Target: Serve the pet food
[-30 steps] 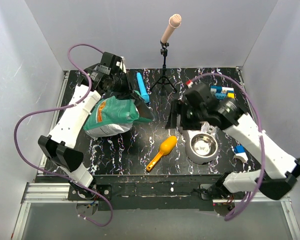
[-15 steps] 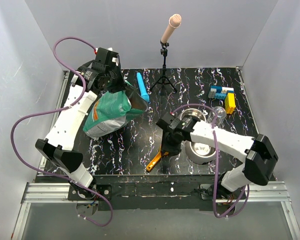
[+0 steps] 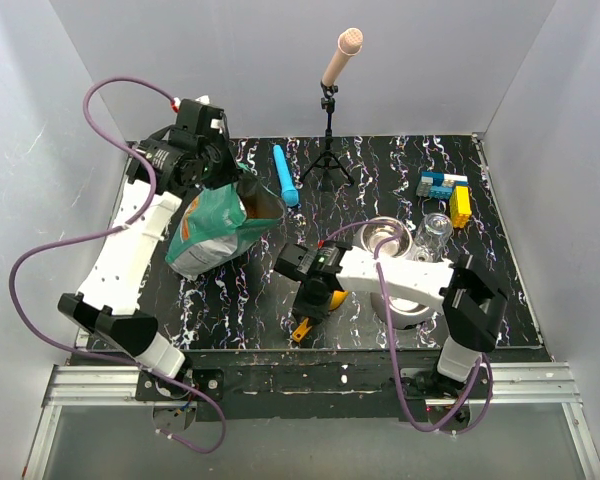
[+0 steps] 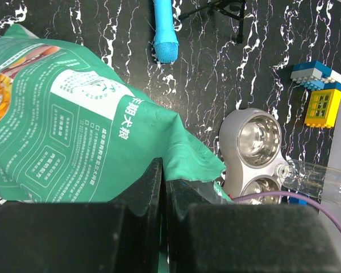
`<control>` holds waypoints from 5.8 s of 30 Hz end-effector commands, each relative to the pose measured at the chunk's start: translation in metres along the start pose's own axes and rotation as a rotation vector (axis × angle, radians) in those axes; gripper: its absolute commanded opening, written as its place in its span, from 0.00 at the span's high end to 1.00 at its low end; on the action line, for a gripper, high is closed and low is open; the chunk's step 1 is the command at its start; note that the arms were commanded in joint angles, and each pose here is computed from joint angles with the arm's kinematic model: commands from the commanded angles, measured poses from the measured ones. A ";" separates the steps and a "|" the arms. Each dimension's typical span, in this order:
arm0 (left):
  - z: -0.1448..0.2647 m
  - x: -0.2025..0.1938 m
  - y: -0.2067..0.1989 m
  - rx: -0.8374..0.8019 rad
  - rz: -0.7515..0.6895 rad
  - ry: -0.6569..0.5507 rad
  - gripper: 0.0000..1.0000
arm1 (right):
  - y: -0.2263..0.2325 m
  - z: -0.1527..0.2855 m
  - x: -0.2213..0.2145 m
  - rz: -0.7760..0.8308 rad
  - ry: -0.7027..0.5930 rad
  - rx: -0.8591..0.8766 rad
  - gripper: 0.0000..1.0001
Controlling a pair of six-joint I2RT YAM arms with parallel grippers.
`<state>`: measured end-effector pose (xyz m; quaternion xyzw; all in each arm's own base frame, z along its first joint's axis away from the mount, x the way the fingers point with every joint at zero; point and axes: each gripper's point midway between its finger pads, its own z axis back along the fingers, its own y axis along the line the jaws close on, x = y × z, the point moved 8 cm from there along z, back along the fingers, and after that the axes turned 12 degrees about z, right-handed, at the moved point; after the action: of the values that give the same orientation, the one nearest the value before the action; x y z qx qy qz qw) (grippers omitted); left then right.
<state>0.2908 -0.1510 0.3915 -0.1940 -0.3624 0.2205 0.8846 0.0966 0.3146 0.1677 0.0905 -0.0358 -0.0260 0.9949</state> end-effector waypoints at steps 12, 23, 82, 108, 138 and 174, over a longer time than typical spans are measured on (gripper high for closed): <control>0.058 0.003 0.002 -0.151 0.024 -0.061 1.00 | 0.009 -0.025 0.010 -0.152 -0.033 -0.126 0.69; 0.050 0.000 -0.003 -0.164 -0.005 -0.014 1.00 | 0.003 -0.056 0.005 -0.174 -0.013 -0.160 0.80; 0.006 -0.004 -0.015 -0.137 -0.036 0.078 1.00 | -0.112 -0.064 0.059 0.459 -0.048 0.744 0.80; -0.021 -0.095 0.059 0.016 -0.060 0.276 1.00 | -0.102 -0.015 0.063 0.616 -0.234 0.372 0.44; 0.056 0.027 0.022 -0.114 -0.073 -0.048 1.00 | -0.061 -0.054 0.096 1.282 -0.285 0.167 0.35; 0.053 0.032 0.006 -0.202 -0.076 -0.026 1.00 | -0.058 -0.115 0.088 0.449 0.335 0.961 0.69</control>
<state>0.2749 -0.1159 0.4128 -0.2137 -0.3501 0.1631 0.8973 0.1969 0.2828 0.0717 0.5898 0.0724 0.2604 0.7610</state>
